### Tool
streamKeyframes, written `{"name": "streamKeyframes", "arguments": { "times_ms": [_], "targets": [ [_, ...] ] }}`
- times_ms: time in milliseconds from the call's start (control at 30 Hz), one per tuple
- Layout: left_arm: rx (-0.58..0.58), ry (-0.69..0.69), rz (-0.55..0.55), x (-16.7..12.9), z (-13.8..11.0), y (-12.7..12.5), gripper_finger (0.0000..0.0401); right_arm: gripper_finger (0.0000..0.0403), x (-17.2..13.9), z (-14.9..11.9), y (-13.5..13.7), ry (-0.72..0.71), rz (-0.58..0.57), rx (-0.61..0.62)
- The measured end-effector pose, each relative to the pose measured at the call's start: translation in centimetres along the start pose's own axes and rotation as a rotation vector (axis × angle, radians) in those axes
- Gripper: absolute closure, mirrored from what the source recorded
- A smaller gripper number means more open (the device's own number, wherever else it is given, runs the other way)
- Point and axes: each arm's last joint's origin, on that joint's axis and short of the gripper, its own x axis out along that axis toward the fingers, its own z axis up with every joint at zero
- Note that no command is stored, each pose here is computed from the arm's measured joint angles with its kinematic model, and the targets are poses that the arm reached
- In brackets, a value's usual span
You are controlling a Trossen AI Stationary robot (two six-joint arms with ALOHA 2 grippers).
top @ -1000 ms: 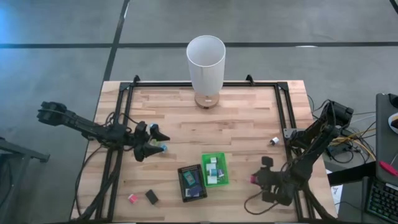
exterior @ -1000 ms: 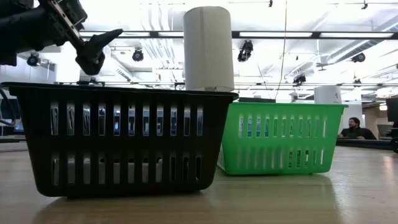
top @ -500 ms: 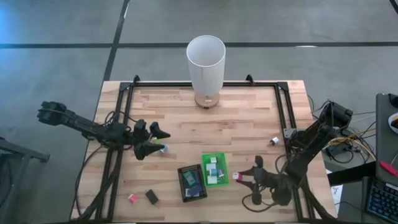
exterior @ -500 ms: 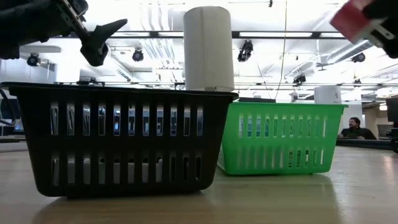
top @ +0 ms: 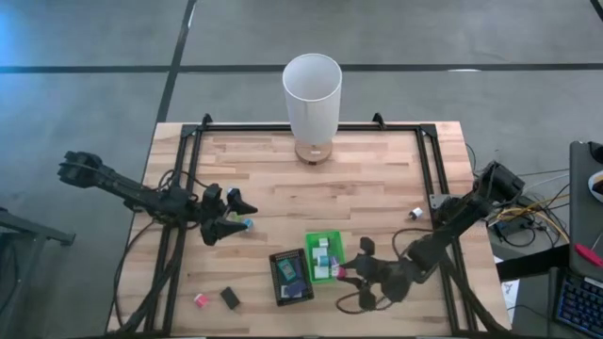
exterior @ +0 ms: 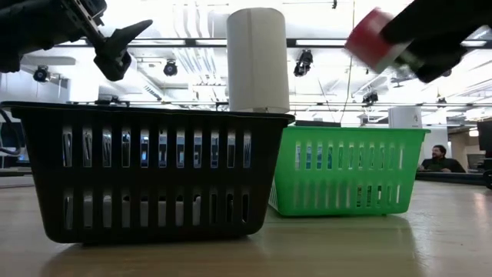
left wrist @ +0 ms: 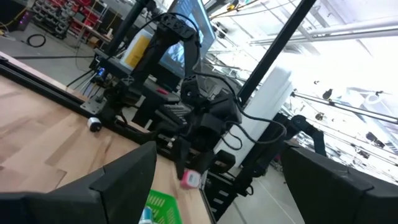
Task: Pick & Place Office items
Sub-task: Put the right pink charger adapter into the green bin, then put the white black charger adapter into the green bin
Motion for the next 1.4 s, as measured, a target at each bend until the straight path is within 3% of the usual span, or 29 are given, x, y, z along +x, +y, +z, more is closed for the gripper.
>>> {"name": "streamKeyframes", "arguments": {
  "times_ms": [367,767,1067,1400],
  "targets": [
    [-0.002,0.013,-0.001,-0.1,-0.2,0.0,0.0061,0.0283,3.7,1.2,-2.4,0.112,-0.045,0.034],
    [-0.005,0.018,0.003,-0.1,-0.3,0.0,0.0061,0.0282,4.2,2.5,-2.4,0.161,-0.039,0.038],
    [-0.008,0.016,0.002,-0.1,-0.3,0.0,0.0061,0.0148,4.2,2.3,-2.5,0.163,-0.048,0.111],
    [0.003,0.016,0.002,-0.1,-0.3,0.0,0.0061,0.0117,3.8,2.2,-2.8,0.198,-0.075,0.058]
  ]
}}
